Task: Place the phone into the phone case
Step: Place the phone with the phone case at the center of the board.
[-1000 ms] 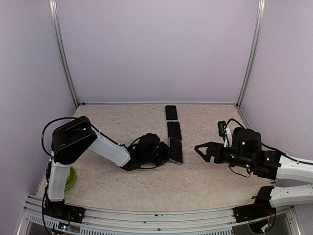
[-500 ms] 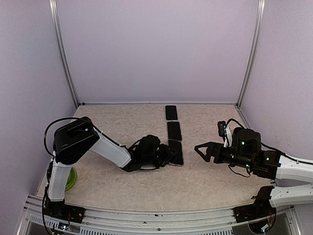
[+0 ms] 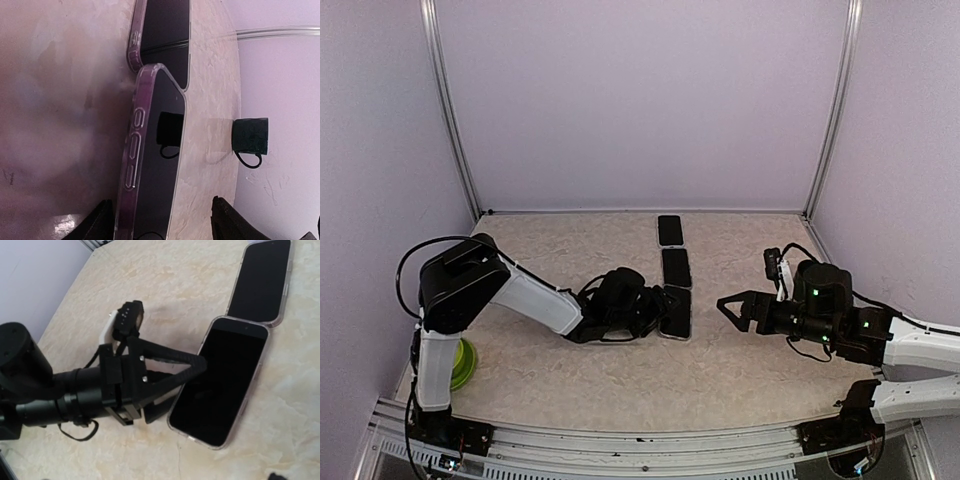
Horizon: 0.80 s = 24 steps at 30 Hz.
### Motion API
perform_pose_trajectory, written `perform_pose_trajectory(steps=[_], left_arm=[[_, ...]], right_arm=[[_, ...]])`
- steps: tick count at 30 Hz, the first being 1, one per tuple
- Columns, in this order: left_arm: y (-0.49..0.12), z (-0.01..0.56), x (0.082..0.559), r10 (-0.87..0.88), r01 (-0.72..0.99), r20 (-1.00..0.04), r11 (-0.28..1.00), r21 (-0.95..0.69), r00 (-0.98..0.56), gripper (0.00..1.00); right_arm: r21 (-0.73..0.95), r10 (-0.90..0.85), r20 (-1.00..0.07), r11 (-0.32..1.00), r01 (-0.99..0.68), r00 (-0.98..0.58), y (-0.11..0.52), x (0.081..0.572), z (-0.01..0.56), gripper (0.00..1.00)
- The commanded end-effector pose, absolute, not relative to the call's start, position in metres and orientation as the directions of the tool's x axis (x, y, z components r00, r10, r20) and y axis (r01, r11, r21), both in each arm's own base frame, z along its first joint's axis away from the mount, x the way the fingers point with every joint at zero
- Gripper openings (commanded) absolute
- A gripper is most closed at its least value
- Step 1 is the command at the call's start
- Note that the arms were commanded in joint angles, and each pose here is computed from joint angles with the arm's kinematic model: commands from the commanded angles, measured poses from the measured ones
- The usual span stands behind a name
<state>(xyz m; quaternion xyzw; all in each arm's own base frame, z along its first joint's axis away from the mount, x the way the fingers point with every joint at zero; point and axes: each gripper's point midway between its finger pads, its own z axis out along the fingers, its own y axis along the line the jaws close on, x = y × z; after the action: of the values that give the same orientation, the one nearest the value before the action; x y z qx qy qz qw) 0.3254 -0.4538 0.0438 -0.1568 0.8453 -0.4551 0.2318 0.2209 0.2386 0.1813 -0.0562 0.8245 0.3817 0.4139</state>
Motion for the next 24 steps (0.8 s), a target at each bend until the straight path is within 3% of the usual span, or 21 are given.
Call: perform_pose_trajectory(steps=[1,18,24], left_arm=[[-0.441,0.053,0.328,-0.474,-0.048,-0.294,0.585,-0.81,-0.83,0.67],[-0.442,0.064,0.316,-0.436,-0.018,-0.315,0.608,-0.794,-0.843,0.69],[-0.41,0.092,0.327,-0.413,0.052,-0.472,0.708,-0.704,-0.779,0.87]], right_arm=[[0.569,0.221,-0.73,0.721,-0.396,-0.647,0.233,0.223,0.176,0.92],[0.561,0.219,-0.733,0.731,-0.39,-0.644,0.232,0.226,0.177,0.93],[0.489,0.177,-0.751,0.797,-0.355,-0.637,0.22,0.23,0.17,1.0]])
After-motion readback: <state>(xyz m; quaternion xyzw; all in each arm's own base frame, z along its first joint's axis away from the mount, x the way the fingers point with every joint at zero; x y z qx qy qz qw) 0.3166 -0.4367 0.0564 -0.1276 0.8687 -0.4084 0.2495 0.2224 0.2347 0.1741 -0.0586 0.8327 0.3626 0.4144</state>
